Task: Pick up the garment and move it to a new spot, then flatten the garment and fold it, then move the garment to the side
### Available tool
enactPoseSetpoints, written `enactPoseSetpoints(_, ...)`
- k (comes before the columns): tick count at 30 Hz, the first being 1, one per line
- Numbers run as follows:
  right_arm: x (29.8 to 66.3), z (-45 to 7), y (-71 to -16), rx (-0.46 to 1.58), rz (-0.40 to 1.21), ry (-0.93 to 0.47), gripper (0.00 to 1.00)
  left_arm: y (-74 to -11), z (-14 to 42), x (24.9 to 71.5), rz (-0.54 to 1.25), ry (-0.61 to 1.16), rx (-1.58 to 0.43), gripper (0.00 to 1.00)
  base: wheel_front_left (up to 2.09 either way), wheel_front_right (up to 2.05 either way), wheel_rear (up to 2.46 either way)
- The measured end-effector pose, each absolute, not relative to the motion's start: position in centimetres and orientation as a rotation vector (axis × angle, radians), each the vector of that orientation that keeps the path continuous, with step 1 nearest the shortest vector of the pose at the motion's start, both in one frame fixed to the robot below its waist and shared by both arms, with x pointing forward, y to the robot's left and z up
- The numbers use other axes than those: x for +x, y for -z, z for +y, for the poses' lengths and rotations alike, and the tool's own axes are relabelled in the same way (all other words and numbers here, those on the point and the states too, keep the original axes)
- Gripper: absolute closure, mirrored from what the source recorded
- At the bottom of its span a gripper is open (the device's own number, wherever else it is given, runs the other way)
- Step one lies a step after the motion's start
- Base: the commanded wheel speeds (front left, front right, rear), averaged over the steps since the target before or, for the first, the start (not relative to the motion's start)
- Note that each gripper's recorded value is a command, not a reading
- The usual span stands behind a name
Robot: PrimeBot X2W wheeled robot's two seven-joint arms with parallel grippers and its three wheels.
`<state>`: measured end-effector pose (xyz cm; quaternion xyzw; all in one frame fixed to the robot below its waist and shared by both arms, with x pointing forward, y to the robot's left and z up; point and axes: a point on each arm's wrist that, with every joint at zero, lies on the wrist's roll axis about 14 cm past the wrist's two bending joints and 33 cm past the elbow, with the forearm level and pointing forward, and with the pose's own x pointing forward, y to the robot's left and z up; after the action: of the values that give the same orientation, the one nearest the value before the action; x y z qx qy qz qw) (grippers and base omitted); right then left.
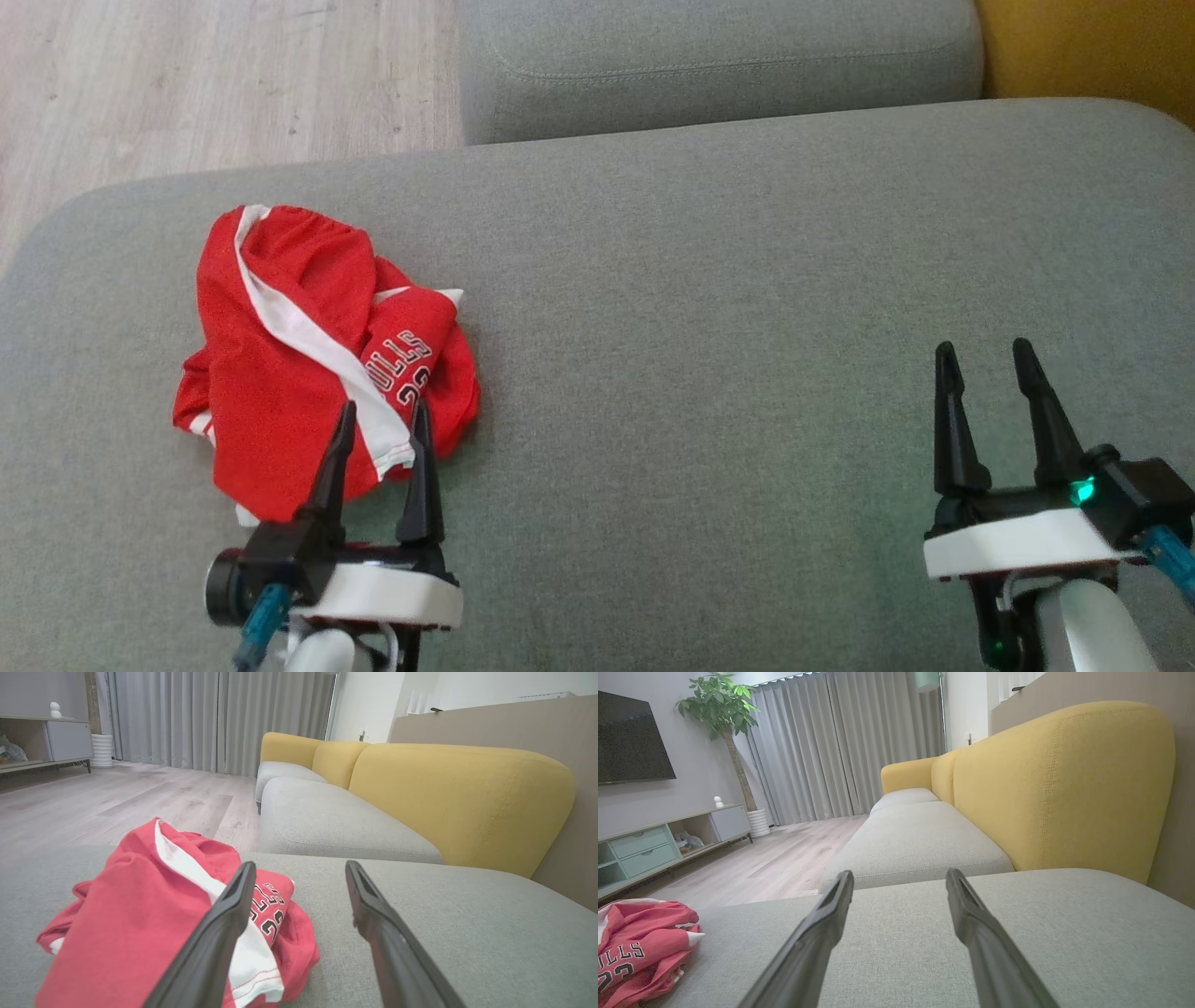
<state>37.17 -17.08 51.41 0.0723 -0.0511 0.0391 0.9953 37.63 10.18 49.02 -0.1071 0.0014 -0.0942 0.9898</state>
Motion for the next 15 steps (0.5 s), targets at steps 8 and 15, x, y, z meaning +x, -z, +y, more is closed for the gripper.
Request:
enactPoseSetpoints(8,36.84,-17.2,-50.97,0.152,-0.089,-0.073,0.0,-48.18,10.23,37.41,0.03,0.186,-0.216,0.0,0.0,0.0,0.0)
enactPoseSetpoints(15,36.89,-16.72,-51.12,0.158,-0.093,-0.087,0.0,-48.26,10.74,37.23,0.026,0.174,-0.219,0.0,0.0,0.0,0.0)
